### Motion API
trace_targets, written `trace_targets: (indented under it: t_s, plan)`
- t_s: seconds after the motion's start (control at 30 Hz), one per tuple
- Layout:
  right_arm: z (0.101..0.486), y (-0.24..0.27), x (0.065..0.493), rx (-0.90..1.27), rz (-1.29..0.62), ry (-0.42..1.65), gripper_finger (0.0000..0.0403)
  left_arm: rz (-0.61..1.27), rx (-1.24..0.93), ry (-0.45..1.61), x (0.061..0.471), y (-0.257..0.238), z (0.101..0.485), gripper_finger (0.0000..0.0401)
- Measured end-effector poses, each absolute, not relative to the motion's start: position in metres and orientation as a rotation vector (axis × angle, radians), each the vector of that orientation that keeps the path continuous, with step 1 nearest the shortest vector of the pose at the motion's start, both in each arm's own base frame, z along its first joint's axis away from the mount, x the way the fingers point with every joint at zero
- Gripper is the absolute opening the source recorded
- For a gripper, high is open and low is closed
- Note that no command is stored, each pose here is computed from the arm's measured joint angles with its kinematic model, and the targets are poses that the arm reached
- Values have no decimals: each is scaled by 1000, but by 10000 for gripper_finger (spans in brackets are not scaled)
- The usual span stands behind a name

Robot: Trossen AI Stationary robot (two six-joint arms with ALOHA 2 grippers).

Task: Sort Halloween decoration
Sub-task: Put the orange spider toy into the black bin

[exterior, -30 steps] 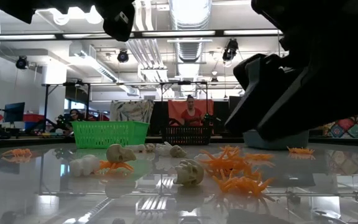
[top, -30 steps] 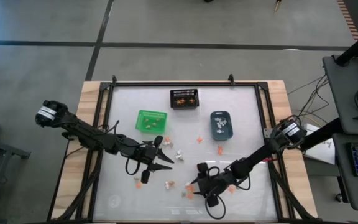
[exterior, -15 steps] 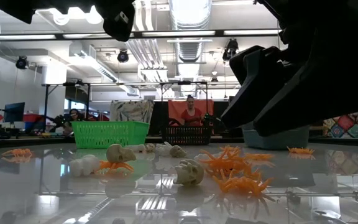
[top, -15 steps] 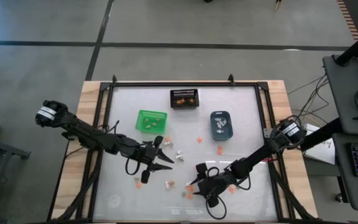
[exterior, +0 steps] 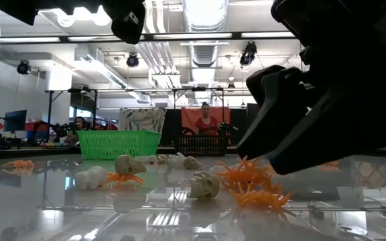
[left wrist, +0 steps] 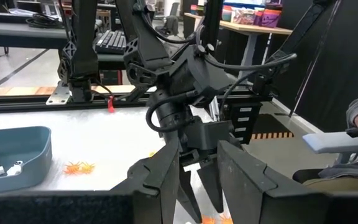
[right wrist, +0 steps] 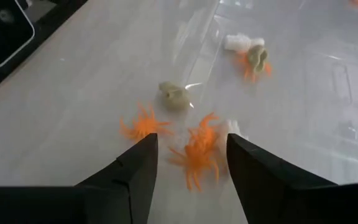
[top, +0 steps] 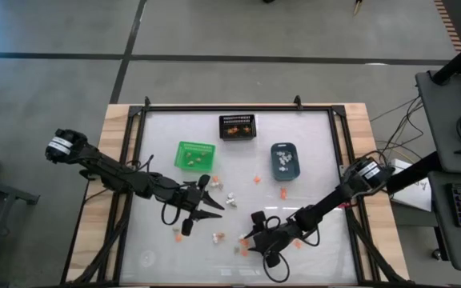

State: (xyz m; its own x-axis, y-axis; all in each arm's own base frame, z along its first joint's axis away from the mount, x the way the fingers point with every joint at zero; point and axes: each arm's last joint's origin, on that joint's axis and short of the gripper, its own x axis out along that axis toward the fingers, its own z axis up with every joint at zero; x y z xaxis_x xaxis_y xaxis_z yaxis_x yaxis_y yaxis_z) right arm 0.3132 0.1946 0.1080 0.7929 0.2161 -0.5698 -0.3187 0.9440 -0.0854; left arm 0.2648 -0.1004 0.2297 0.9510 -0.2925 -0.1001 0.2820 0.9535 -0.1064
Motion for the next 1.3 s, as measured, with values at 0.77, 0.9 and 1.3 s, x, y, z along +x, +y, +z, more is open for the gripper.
trace_targets:
  t_s: [0.77, 0.9, 1.3]
  plan:
    - [97, 193, 314, -149, 291, 623, 83, -292, -95, 112, 265, -100, 230, 94]
    - [99, 193, 314, -148, 289, 620, 54, -292, -95, 112, 265, -100, 230, 94]
    - [101, 193, 314, -155, 293, 622, 18, -292, -96, 110, 265, -100, 230, 94]
